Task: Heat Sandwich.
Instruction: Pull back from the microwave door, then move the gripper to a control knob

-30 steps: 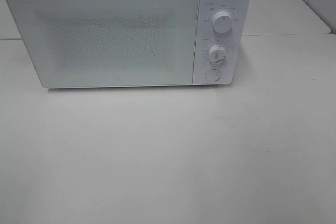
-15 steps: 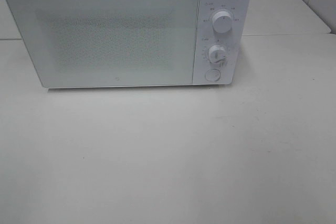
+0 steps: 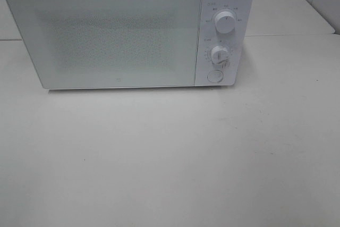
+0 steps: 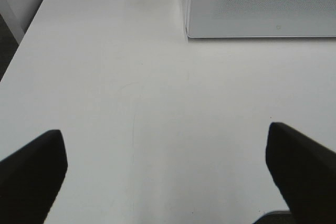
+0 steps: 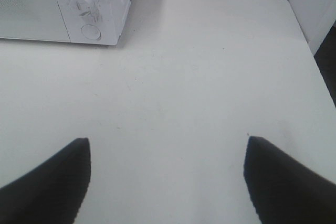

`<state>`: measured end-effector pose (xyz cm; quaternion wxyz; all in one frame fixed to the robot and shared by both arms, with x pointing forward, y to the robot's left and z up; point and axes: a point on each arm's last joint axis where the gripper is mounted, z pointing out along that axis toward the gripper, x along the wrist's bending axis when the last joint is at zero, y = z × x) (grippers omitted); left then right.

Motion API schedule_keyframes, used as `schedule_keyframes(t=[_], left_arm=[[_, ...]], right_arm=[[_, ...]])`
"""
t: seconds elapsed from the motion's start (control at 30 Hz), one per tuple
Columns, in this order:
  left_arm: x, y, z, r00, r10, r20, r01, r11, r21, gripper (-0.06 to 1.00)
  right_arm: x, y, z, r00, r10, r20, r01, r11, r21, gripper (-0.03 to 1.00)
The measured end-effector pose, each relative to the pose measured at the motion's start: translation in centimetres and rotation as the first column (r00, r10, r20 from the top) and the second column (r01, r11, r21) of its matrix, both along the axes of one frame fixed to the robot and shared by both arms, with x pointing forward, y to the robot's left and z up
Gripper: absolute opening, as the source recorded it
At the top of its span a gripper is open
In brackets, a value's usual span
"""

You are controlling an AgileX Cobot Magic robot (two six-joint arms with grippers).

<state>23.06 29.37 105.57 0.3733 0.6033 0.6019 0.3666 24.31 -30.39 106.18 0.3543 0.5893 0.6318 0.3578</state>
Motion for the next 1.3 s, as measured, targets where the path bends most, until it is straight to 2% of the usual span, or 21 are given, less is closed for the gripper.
schedule_keyframes(t=[0.3,0.63,1.07,1.3], left_arm=[[0.0,0.0,0.0,1.0,0.0,0.0,0.0,1.0,0.0,0.97],[0.0,0.0,0.0,1.0,0.0,0.0,0.0,1.0,-0.001,0.97],[0.0,0.0,0.0,1.0,0.0,0.0,0.0,1.0,-0.001,0.97],[0.0,0.0,0.0,1.0,0.0,0.0,0.0,1.0,-0.001,0.97]], right_arm=[[3.1,0.4,0.7,1.0,0.007,-0.029,-0.007,1.0,-0.009,0.77],[6.9,0.9,1.3,1.0,0.021,0.003,-0.021,1.0,-0.01,0.77],[11.4,1.5,0.6,0.999,0.034,-0.038,-0.034,0.999,-0.015,0.77],[13.9,1.9,0.3,0.999,0.044,-0.005,-0.044,0.999,-0.012,0.77]])
